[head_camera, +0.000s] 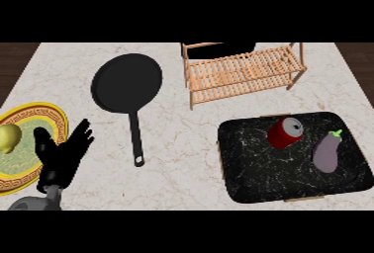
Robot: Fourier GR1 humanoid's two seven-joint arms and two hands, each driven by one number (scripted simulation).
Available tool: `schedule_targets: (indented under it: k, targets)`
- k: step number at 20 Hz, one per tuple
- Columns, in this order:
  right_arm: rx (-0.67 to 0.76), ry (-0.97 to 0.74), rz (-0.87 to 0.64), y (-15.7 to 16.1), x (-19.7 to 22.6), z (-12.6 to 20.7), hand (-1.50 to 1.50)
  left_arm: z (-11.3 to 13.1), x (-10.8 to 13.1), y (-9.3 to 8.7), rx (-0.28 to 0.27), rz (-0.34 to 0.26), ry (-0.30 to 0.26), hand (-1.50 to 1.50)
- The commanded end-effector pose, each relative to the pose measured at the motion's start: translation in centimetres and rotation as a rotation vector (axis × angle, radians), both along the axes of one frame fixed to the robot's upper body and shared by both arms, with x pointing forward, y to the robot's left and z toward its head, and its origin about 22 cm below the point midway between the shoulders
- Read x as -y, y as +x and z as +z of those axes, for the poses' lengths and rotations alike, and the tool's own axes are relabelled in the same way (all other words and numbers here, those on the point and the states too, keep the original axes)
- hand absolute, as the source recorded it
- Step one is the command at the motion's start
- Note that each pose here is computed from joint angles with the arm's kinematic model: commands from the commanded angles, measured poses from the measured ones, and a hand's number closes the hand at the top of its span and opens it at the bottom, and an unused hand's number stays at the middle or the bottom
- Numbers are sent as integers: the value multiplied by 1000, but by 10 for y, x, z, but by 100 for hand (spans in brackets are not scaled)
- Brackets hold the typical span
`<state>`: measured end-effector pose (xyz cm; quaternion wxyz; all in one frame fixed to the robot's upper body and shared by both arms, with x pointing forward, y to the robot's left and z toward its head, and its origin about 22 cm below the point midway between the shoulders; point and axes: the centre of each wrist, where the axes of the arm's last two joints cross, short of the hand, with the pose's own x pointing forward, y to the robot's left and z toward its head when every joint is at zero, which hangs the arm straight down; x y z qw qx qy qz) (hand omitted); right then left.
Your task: Pick the can from the tray and place it in the tiered shelf
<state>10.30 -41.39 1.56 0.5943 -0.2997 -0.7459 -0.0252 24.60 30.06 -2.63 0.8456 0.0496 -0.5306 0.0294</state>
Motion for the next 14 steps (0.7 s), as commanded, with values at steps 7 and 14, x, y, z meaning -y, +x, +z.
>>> schedule_targets:
  k: [7,14]
  targets:
    - [-227,-123,93,-14,-56,77,-150,-2,5,2,-8,-30,-1,0]
    - [-303,-104,-87,28,-103,124,-150,-3,16,-2,-10,-32,2,0]
